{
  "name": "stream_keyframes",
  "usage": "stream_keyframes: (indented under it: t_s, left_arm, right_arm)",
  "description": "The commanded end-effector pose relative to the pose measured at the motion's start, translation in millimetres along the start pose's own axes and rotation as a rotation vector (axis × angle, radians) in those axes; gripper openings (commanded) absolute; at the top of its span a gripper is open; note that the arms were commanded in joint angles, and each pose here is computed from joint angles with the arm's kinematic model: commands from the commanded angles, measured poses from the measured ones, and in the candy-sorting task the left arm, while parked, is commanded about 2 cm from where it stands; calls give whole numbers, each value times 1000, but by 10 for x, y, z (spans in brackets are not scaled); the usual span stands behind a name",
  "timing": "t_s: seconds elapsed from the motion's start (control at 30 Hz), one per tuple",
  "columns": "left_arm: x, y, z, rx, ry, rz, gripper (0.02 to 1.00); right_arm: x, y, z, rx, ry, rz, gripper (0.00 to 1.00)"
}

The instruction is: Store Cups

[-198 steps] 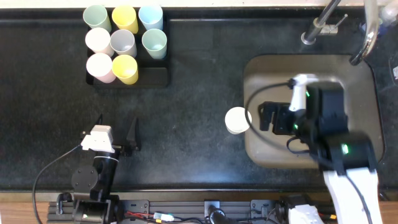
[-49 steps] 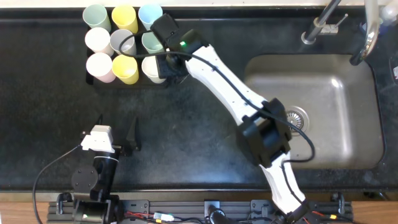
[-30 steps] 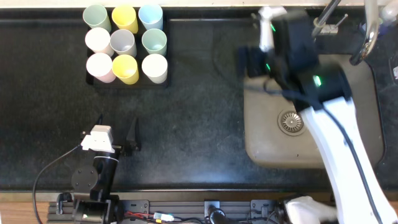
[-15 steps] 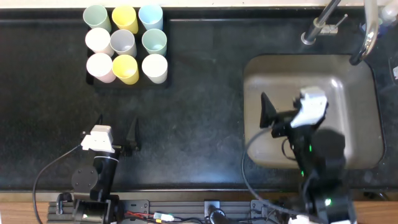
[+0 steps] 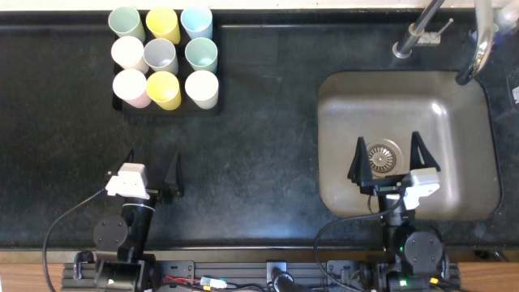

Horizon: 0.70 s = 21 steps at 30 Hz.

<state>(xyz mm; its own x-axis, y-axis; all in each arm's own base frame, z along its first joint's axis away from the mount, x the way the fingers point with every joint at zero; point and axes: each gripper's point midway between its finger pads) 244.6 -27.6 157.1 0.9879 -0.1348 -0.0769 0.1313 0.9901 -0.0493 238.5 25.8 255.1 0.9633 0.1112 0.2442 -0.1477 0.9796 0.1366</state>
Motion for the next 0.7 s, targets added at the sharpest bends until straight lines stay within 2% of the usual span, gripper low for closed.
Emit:
stream_keyframes:
  t_s: [0.03, 0.33, 0.7]
  left_arm:
    - [-5, -47, 7, 22, -5, -24, 1000]
    - [-5, -47, 7, 22, -5, -24, 1000]
    - [-5, -47, 7, 22, -5, -24, 1000]
  right_arm:
    - [-53, -12, -123, -7, -29, 10, 998]
    - [-133, -123, -805, 3, 251, -38, 998]
    - [-137, -128, -836, 3, 266, -41, 998]
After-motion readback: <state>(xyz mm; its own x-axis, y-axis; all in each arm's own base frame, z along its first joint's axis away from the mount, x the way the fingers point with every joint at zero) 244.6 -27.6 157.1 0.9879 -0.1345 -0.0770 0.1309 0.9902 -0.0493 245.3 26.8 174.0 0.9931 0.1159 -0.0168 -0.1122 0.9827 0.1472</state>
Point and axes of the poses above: each gripper's point midway between its finger pads, its own x axis out along the fingers, its own y axis along the line the jaws close on, z = x × y, and after that the axes turned 3 degrees about x, right-handed
